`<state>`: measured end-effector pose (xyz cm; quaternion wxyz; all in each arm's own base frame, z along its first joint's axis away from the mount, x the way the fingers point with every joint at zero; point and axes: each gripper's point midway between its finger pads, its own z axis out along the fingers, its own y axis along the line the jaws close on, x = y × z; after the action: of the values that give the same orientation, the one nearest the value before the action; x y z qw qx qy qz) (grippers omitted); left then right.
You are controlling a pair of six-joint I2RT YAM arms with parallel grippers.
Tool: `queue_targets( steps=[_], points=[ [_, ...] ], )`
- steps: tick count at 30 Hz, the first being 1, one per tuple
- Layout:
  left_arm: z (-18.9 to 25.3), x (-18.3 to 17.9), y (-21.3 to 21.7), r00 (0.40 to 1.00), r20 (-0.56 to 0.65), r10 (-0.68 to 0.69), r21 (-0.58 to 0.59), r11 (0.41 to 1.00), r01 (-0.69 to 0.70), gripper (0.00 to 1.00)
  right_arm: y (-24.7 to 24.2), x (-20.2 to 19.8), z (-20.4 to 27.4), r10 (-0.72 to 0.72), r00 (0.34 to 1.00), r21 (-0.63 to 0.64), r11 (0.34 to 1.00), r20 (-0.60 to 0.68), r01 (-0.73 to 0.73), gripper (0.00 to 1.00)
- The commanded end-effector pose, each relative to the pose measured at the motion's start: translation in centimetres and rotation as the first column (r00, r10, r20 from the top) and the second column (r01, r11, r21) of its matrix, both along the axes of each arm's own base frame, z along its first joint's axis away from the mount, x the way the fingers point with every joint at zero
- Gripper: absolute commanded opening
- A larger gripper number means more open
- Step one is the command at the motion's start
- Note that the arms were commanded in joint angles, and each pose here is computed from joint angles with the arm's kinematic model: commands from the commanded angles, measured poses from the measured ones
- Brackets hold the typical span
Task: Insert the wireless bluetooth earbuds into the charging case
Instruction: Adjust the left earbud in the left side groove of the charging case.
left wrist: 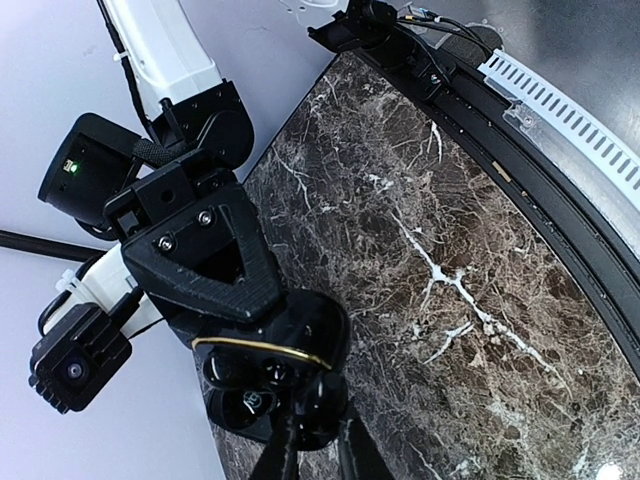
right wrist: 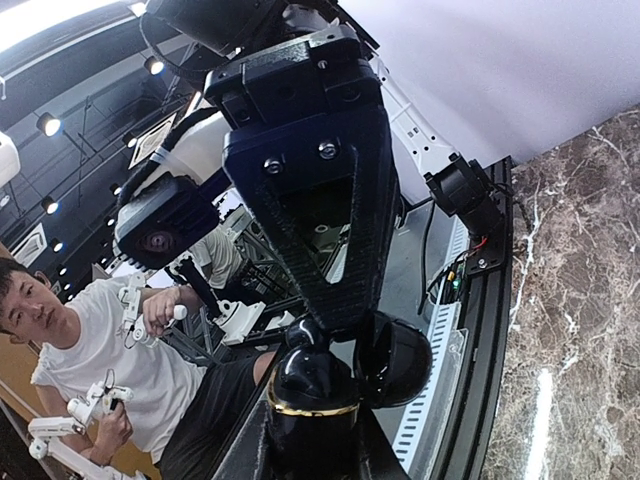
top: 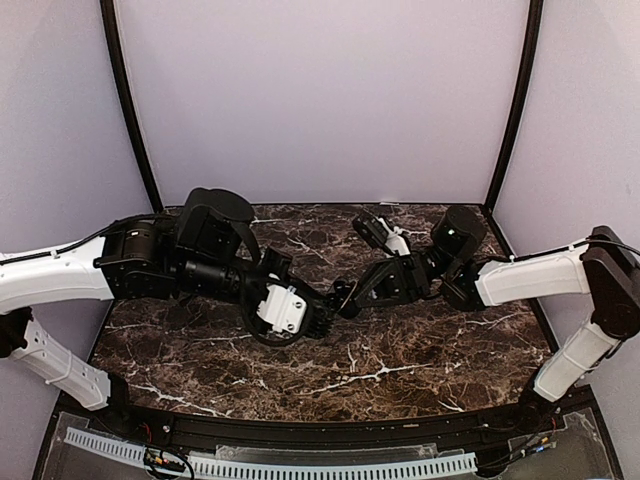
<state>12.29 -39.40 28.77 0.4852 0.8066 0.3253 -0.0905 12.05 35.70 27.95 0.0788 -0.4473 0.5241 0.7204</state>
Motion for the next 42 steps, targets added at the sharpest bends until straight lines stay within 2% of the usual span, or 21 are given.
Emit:
queue_targets(
  steps=[1, 18, 27, 42],
  points=[
    [1.4, -0.1, -1.1, 1.000, -0.018, 0.002, -0.056, 0.998, -0.003, 0.15, 0.5, 0.3, 1.5, -0.037, 0.998, 0.047, 0.998, 0.060, 0.034, 0.00],
    [2.9, -0.5, -1.2, 0.999, -0.039, -0.007, -0.098, 0.995, 0.003, 0.23, 0.5, 0.2, 1.1, -0.049, 0.995, 0.045, 0.998, 0.091, 0.045, 0.00],
    [2.7, -1.6, -0.7, 0.996, -0.062, -0.058, -0.071, 0.996, 0.053, 0.30, 1.0, -0.5, 0.2, -0.023, 0.991, 0.031, 0.999, 0.135, 0.019, 0.00],
    [3.1, -2.8, -1.1, 0.986, -0.123, -0.108, -0.079, 0.992, 0.099, 0.31, 1.4, -1.6, -0.5, 0.006, 0.984, 0.021, 1.000, 0.179, -0.010, 0.00]
  ],
)
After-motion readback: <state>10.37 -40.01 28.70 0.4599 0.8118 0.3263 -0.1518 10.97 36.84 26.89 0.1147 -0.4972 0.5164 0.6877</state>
